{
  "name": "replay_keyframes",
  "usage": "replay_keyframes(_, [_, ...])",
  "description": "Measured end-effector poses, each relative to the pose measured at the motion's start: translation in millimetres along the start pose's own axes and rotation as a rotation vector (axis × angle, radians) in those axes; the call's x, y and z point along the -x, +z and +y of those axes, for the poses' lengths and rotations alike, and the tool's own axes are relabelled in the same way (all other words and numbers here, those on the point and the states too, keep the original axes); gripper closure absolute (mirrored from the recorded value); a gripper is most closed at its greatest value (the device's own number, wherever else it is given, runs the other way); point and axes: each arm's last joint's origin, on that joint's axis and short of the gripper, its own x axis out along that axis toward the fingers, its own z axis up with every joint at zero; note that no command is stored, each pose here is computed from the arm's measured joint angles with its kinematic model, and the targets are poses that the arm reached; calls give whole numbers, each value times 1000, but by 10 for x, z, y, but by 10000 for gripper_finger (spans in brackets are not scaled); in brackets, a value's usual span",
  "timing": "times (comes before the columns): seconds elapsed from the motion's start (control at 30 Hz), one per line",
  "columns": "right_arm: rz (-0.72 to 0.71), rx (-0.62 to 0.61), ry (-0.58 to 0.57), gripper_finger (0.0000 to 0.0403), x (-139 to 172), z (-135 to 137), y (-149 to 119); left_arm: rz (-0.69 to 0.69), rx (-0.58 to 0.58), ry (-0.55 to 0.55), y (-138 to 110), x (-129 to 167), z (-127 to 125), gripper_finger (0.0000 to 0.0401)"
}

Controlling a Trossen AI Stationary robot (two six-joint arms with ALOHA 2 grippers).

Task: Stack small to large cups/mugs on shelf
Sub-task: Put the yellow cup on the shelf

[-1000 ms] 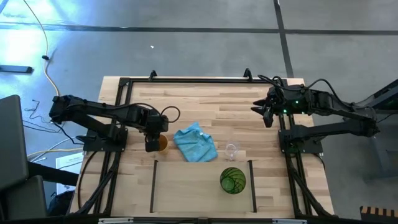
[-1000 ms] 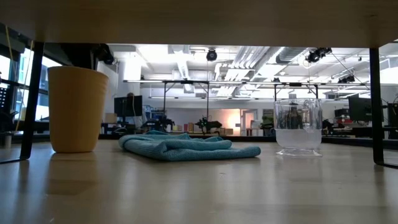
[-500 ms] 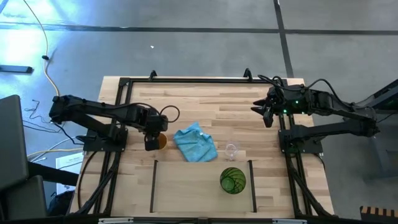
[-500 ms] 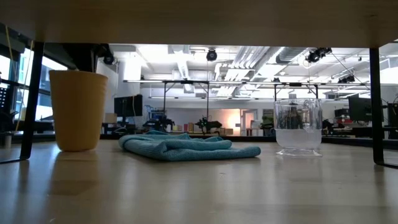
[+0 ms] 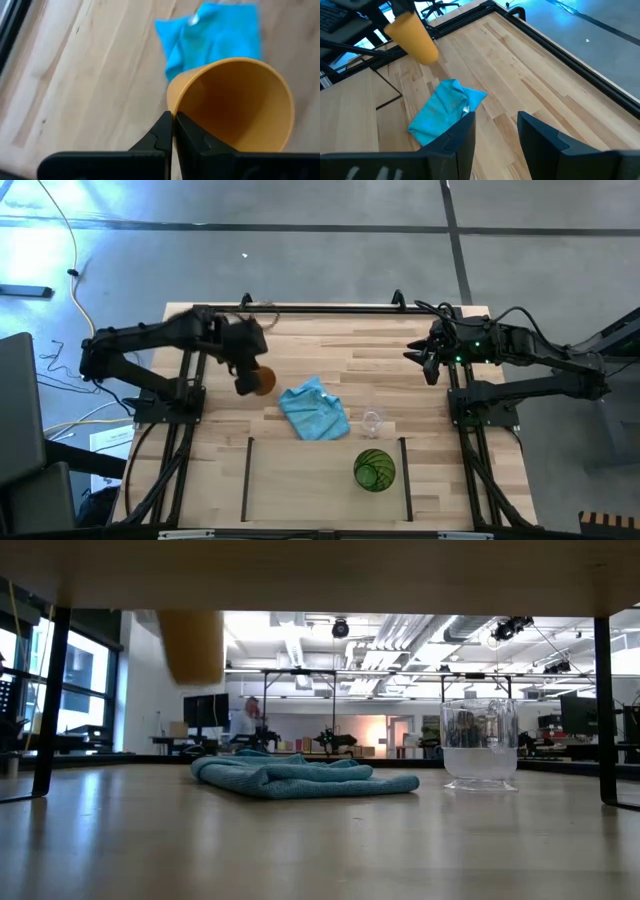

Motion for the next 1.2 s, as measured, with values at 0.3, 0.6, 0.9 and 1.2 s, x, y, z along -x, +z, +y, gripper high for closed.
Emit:
replay_keyframes(0.3, [0,37,0,265,0,0,0,-37,58,-126,296,362,-104,401])
replay_keyframes(0.6, [0,53,0,265,1,0,0,41,-50,-146,628,385,-447,401])
replay_keyframes(0.9, [0,96,0,265,1,0,0,61,-87,-231,795,319,-799,401])
replay_keyframes(1.2, [-6,175,-17,265,1,-5,2,37,37,-193,806,274,-1218,401])
